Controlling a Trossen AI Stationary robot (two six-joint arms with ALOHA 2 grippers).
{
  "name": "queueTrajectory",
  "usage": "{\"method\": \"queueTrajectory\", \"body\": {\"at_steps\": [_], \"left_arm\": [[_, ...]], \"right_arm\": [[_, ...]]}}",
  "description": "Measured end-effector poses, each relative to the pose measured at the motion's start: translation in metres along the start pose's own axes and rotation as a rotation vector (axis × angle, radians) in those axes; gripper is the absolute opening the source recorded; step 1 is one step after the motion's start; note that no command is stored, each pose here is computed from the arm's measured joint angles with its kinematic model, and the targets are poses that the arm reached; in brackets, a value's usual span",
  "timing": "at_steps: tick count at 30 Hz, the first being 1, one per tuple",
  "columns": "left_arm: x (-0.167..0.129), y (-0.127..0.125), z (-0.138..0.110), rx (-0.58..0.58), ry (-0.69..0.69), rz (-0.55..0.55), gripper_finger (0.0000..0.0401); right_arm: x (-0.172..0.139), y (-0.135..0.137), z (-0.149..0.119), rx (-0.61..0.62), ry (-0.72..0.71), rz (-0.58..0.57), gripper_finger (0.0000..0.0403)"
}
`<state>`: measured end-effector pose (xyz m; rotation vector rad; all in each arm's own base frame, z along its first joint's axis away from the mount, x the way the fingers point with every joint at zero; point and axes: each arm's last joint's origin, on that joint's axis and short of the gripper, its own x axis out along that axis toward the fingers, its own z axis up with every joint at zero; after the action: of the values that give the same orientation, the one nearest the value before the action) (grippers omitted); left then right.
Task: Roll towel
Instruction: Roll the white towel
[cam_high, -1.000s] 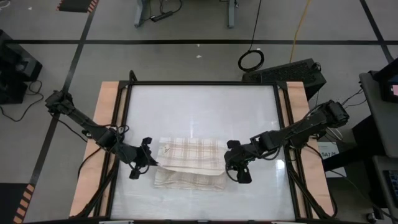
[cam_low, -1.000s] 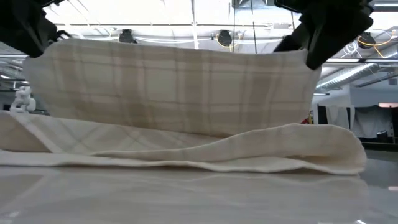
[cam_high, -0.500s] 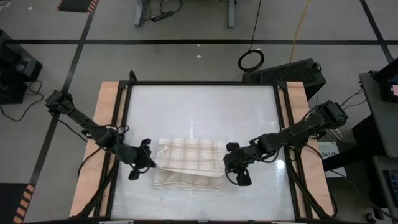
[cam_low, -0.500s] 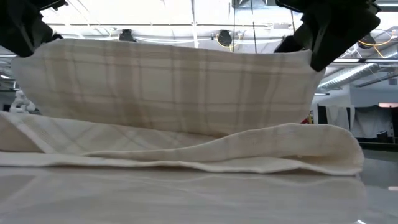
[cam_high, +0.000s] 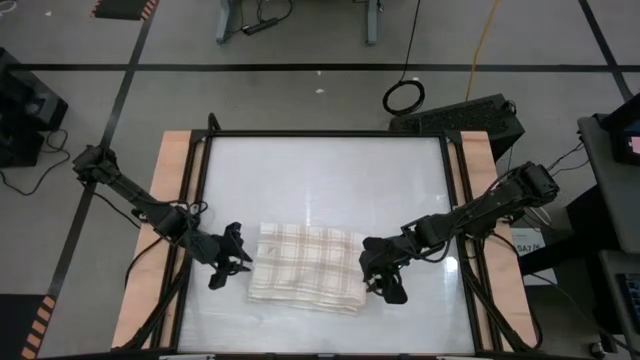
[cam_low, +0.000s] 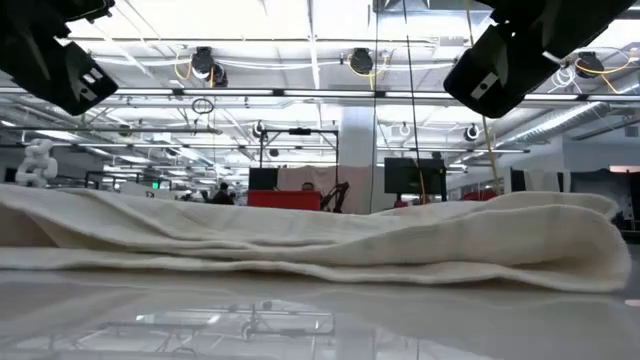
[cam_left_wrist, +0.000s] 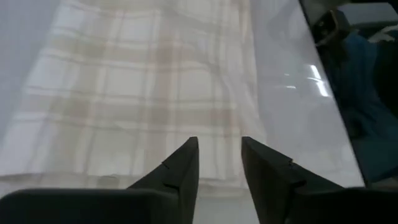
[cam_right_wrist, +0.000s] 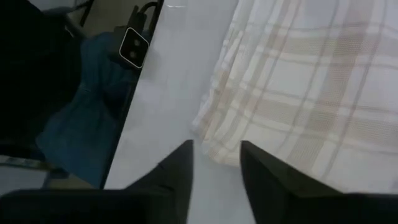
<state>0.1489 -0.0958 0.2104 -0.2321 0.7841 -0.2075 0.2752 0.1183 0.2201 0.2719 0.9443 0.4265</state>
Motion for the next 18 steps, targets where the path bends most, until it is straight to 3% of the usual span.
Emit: {"method": "queueTrajectory", "body": {"at_steps": [5, 9, 13, 18], "left_arm": [[0.0, 0.003, 0.001, 0.001, -0.052, 0.099, 0.0159], [0.001, 0.005, 0.004, -0.001, -0.11, 0.173, 0.0167], [0.009, 0.001, 0.009, -0.004, -0.163, 0.181, 0.0168], [0.032, -0.007, 0.014, 0.028, -0.197, 0.16, 0.0168]], "right_arm": [[0.0, 0.0, 0.0, -0.005, 0.001, -0.003, 0.0206], [0.0, -0.001, -0.003, -0.018, 0.028, -0.026, 0.0236], [0.003, 0.004, -0.009, -0.046, 0.018, -0.127, 0.0227], [0.012, 0.012, -0.022, -0.018, -0.011, -0.13, 0.0181]]}}
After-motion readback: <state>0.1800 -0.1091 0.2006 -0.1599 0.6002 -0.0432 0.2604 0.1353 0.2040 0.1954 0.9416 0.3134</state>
